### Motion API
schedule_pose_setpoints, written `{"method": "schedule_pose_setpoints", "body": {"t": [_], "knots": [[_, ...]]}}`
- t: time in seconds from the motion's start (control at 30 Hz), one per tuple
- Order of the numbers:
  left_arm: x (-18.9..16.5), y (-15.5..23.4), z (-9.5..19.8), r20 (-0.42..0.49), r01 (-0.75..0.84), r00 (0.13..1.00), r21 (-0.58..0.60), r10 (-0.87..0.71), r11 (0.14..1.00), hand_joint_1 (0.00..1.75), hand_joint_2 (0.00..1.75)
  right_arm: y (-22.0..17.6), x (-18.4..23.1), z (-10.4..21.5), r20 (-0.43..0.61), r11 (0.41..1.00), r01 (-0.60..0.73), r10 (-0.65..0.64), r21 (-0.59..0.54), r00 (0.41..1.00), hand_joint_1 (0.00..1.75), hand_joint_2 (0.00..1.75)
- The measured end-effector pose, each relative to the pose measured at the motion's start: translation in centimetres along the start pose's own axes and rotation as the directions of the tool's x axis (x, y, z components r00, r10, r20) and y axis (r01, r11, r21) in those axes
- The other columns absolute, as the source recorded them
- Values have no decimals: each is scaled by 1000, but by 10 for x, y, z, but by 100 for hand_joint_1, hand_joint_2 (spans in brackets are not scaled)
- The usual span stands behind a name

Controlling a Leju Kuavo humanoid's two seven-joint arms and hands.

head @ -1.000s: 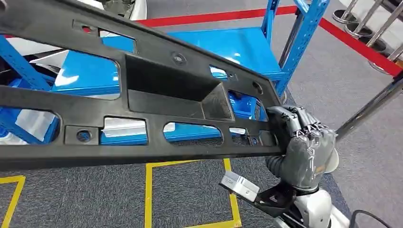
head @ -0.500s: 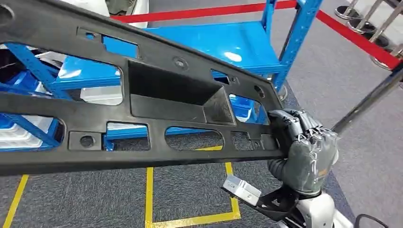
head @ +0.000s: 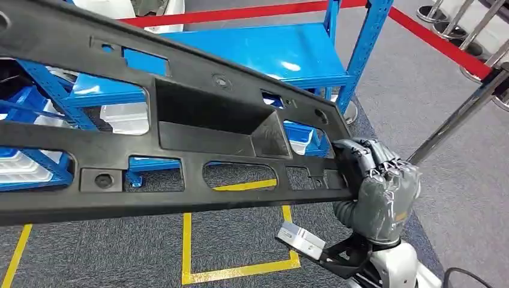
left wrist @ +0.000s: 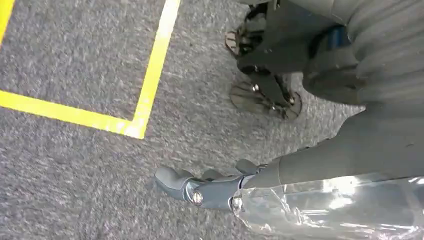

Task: Take the parts from the cabinet and place them on the table.

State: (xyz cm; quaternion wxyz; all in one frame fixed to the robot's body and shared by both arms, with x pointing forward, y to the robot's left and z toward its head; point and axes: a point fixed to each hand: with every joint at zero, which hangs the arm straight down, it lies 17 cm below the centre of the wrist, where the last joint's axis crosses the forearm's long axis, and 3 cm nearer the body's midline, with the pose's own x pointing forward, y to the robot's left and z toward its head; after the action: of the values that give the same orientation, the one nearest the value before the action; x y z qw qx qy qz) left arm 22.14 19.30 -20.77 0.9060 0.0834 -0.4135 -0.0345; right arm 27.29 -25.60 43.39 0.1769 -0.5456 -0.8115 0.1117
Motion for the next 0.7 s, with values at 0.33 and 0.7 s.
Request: {"method": "schedule_pose_setpoints", "body": {"t": [0.33, 0.7], "knots": [[2, 0, -1, 4, -1, 1000, 0, 1, 1000, 0, 175, 0, 1, 0, 2, 1000, 3, -3, 1, 1000, 175, 175], [2, 0, -1, 7, 2, 1000, 0, -2, 1000, 0, 175, 2, 0, 1, -2, 1000, -3, 3, 15, 1000, 175, 175]]}}
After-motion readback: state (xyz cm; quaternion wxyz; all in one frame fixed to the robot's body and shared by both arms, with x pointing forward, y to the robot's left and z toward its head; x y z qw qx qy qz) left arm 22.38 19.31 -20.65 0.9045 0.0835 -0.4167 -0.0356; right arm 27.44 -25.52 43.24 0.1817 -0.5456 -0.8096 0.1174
